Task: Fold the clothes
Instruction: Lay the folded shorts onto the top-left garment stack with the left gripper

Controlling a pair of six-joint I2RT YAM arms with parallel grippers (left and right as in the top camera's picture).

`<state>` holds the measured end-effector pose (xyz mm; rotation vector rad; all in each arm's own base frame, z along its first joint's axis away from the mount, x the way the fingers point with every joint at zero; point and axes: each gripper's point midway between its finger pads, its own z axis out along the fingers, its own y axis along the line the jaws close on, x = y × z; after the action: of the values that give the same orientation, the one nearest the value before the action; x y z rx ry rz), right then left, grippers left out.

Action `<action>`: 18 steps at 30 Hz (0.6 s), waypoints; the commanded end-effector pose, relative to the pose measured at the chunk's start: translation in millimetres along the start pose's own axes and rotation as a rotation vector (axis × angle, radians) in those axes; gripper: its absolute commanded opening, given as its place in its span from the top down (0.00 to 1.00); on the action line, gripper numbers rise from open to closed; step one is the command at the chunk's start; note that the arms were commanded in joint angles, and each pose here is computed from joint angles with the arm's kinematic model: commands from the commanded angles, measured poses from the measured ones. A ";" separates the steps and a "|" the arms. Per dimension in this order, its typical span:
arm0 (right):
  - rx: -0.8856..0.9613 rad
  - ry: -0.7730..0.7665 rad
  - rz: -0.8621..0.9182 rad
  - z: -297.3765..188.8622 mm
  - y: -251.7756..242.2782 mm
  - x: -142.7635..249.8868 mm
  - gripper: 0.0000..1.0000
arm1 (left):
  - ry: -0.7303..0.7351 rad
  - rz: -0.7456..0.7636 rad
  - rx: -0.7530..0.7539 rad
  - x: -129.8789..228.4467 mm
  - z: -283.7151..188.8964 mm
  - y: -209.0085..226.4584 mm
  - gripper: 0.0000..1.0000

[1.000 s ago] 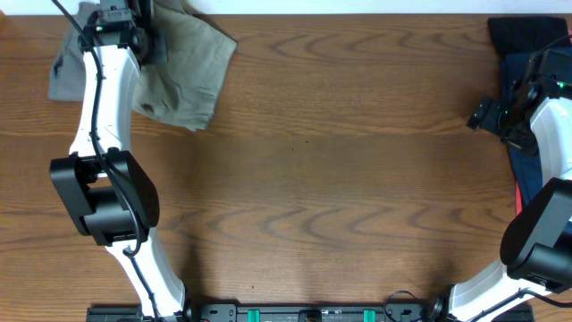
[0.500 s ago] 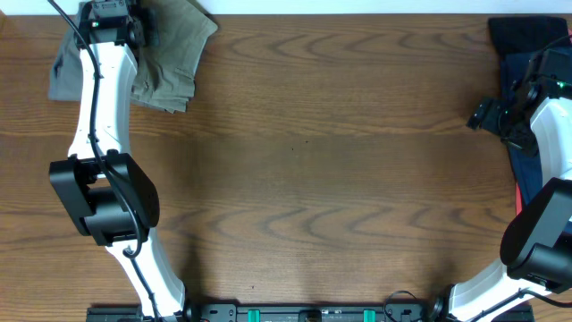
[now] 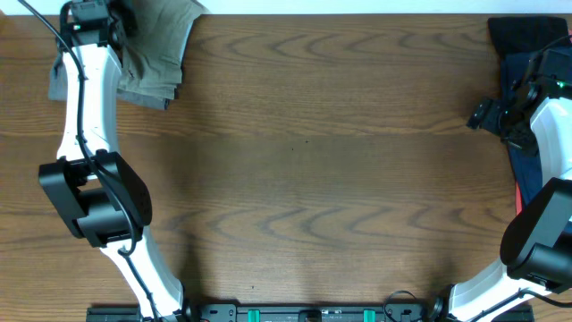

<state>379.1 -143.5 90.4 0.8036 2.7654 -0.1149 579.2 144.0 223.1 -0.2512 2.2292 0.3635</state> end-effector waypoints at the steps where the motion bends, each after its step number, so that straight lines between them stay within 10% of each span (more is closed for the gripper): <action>1: 0.006 -0.023 -0.004 -6.9 -3.0 -5.4 0.01 | 0.039 -0.022 -0.040 16.9 24.9 11.4 0.94; 11: 0.006 -0.024 -0.004 -6.9 -3.0 -5.5 0.01 | 0.012 -0.062 -0.085 26.3 62.1 37.9 0.93; 12: 0.006 -0.023 -0.004 -6.9 -3.0 -5.4 0.01 | 0.008 -0.066 -0.089 25.5 62.6 41.1 0.85; 15: 0.006 -0.024 -0.004 -6.9 -3.0 -5.5 0.01 | -0.004 -0.074 -0.098 23.1 63.1 48.0 0.02; 18: 0.006 -0.023 -0.004 -6.9 -3.0 -5.4 0.01 | 0.001 -0.076 -0.100 23.8 61.7 50.0 0.02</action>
<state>379.0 -143.5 90.4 0.8037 2.7658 -0.1149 594.3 206.7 165.6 -0.3653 2.2219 0.4249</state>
